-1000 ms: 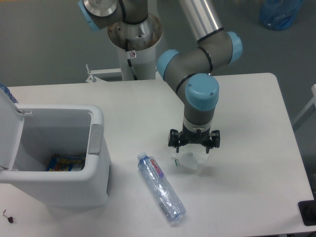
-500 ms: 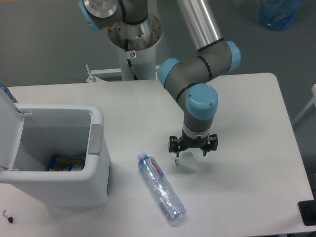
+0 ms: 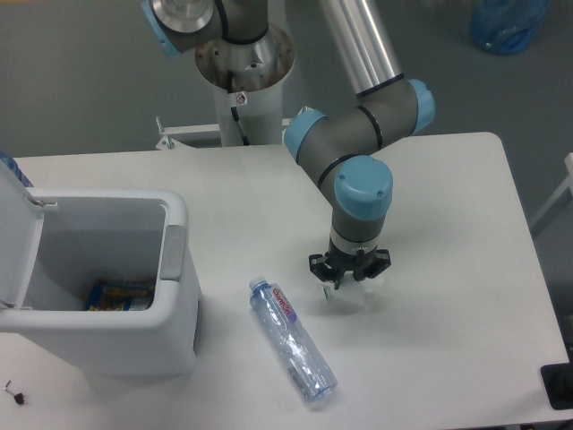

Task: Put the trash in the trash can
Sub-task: 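Close the gripper on the clear plastic wrapper and lift it, then carry the held wrapper over the white trash bin opening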

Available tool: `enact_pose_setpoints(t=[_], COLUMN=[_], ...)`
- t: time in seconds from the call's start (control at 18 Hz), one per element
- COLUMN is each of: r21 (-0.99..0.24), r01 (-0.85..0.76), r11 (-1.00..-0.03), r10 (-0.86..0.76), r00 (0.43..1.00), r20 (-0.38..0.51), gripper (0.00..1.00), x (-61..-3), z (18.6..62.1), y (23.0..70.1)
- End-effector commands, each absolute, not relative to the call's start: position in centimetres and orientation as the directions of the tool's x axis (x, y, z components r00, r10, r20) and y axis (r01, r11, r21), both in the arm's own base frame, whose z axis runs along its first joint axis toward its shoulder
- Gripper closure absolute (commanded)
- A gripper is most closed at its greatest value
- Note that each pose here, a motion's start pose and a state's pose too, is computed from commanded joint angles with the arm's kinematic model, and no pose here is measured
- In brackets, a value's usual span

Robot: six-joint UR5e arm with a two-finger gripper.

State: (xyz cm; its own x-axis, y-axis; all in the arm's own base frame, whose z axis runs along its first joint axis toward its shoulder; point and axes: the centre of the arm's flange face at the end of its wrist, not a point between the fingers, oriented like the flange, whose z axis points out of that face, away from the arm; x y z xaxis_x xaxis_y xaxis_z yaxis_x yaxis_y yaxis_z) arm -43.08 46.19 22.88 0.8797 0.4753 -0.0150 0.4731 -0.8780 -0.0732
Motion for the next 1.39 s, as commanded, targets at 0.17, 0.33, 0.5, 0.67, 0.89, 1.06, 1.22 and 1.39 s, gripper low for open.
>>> enact_pose_setpoints(t=[0.17,0.33,0.5,0.67,0.89,1.06,1.22,1.39], r21=[-0.089,-0.149,-0.332,-0.481,-0.565,-0.596,-0.640,-0.631], r01=[0.472,0.472,0.466,0.528,0.611,0.621,0.566,0.551], r11=[-0.877,-0.869,-0.821,-0.700,-0.554,-0.509,-0.520,-0.547], r10=[0.475,0.482,0.484,0.513,0.543,0.528,0.464,0.417], r00=[0.880,0.875,0.874,0.840,0.780,0.772,0.816,0.832], r20=[-0.014,-0.044,0.029,0.174,0.312,0.354,0.344,0.366], gripper=[1.00,1.00,1.00,1.00,1.00,1.00,0.98,0.97], x=[-43.4,-46.8,-48.2,-47.8,-45.5,-41.8,-37.0,-31.7], z=[23.6,26.7,33.7,40.4,48.0,52.3,55.9,56.2], y=[46.1,45.0,46.0,45.7,47.9,49.3,50.3,50.4])
